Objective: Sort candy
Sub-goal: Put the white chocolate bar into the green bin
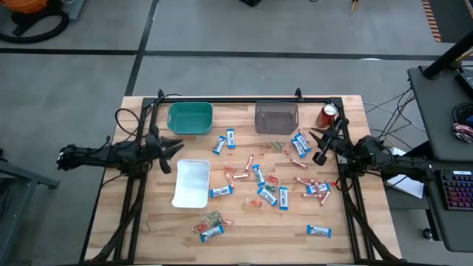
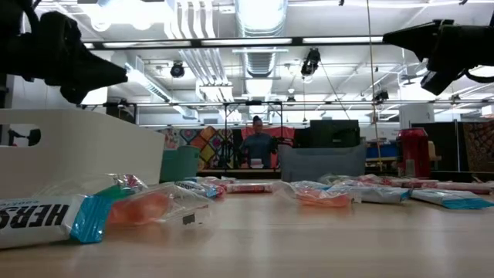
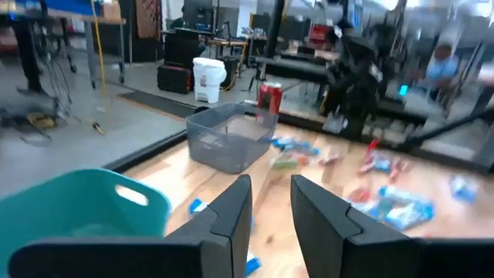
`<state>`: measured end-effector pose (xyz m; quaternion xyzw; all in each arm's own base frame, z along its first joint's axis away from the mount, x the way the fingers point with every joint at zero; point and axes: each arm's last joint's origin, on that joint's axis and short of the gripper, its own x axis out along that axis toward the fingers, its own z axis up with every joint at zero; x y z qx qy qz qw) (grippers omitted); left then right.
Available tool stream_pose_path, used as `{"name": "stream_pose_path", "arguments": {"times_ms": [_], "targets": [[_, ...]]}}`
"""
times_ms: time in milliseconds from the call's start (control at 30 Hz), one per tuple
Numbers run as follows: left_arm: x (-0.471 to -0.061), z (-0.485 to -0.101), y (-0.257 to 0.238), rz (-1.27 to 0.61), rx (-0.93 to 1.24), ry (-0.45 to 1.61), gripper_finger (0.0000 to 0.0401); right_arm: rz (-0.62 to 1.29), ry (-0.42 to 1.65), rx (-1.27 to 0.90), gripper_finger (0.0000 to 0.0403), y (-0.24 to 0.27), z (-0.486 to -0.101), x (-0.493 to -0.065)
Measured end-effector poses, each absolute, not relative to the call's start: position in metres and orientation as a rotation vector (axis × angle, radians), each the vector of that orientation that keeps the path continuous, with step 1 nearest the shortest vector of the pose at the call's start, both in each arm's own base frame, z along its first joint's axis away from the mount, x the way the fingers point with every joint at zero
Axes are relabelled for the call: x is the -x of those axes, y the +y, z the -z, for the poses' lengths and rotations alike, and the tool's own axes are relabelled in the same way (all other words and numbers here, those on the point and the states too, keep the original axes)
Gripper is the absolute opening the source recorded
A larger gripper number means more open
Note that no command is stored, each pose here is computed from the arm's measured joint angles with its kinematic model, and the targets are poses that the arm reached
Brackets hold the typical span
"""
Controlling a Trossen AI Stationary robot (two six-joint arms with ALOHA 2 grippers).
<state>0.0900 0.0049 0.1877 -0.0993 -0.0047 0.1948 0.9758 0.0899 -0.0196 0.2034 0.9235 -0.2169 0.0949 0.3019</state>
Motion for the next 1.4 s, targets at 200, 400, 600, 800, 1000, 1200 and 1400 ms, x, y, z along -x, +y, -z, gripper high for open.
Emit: {"name": "stream_pose_path", "arguments": {"times_ms": [200, 400, 600, 800, 1000, 1200, 1400], "targets": [[-0.090, -0.195, 0.005, -0.380, 0.328, -0.109, 0.0077, 0.057, -0.479, -2.480, 0.0057, -0.020, -0.180, -0.095], [-0.090, -0.199, 0.005, -0.373, 0.346, -0.150, 0.0077, 0.150, -0.439, -2.533, 0.0057, -0.020, -0.172, -0.095], [-0.090, -0.199, 0.005, -0.373, 0.346, -0.152, 0.0077, 0.083, -0.139, -2.565, 0.0057, -0.014, -0.171, -0.097], [-0.090, -0.199, 0.005, -0.373, 0.346, -0.152, 0.0077, 0.066, -0.104, -2.565, 0.0057, -0.013, -0.171, -0.097], [-0.090, -0.200, 0.005, -0.373, 0.347, -0.154, 0.0077, 0.066, -0.105, -2.564, 0.0057, -0.013, -0.171, -0.097], [-0.089, -0.203, 0.005, -0.366, 0.358, -0.191, 0.0077, 0.027, -0.076, -2.575, 0.0057, -0.012, -0.173, -0.097], [-0.088, -0.211, 0.005, -0.361, 0.340, -0.261, 0.0077, -0.008, 0.008, -2.624, 0.0057, -0.010, -0.174, -0.097]]}}
